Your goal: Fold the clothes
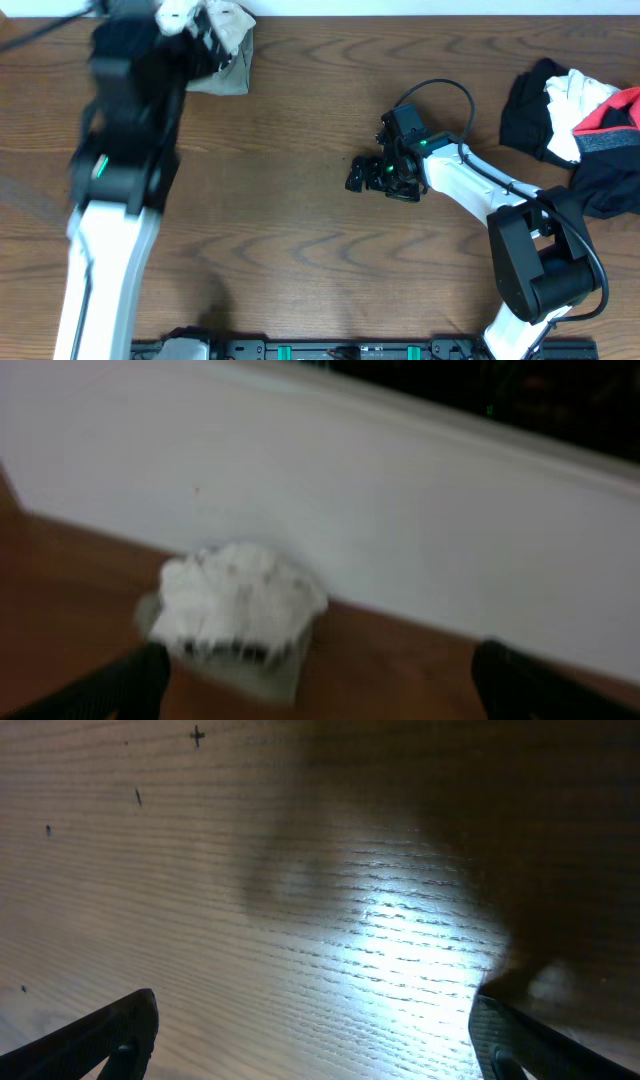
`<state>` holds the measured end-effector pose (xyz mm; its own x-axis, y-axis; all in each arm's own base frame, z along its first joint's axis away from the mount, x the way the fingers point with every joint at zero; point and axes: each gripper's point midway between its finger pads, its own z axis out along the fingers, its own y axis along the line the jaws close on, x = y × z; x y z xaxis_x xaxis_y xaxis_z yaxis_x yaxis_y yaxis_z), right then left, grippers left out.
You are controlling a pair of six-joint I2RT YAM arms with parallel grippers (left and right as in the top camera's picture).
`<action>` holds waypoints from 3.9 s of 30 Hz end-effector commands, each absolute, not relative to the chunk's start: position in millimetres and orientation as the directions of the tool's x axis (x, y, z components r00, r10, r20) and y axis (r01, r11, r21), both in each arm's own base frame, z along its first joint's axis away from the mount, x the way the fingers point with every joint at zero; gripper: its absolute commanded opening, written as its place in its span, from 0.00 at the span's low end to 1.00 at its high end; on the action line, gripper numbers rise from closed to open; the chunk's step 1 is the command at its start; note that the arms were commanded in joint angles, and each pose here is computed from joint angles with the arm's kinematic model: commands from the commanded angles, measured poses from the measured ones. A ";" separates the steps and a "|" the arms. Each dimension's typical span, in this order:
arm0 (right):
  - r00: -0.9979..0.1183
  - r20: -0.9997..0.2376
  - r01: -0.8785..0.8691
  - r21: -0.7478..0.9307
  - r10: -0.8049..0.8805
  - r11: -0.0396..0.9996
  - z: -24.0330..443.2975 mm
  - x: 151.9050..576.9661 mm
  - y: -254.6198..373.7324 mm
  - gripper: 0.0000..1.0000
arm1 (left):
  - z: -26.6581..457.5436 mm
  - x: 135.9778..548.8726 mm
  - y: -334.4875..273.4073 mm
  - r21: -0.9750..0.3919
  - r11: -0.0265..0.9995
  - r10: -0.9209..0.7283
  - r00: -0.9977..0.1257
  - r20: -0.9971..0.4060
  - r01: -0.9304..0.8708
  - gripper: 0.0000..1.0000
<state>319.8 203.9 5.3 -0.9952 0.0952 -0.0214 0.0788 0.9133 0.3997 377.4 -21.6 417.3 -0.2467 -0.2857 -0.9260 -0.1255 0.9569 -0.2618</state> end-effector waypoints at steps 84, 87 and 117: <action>-0.571 -0.747 0.328 0.173 0.341 0.929 249.4 158.1 -7.1 0.99 | 220.9 186.5 -57.1 -0.334 0.942 -0.208 -0.722 -0.660 0.035 0.98; -0.534 -0.735 0.432 0.187 0.417 0.882 247.7 155.5 -23.6 0.99 | 220.9 186.5 -57.1 -0.334 0.942 -0.208 -0.722 -0.660 0.035 0.98; -0.133 -0.900 0.320 0.358 0.416 0.877 240.9 184.4 -42.7 0.99 | 220.9 186.5 -57.0 -0.334 0.942 -0.208 -0.722 -0.660 0.034 0.98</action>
<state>176.6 -51.1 252.3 -0.1114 0.4436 -0.8893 0.3746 0.8476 0.3759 187.3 -54.7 220.0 -0.7207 -0.2061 -0.6619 0.0271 0.9457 -0.3240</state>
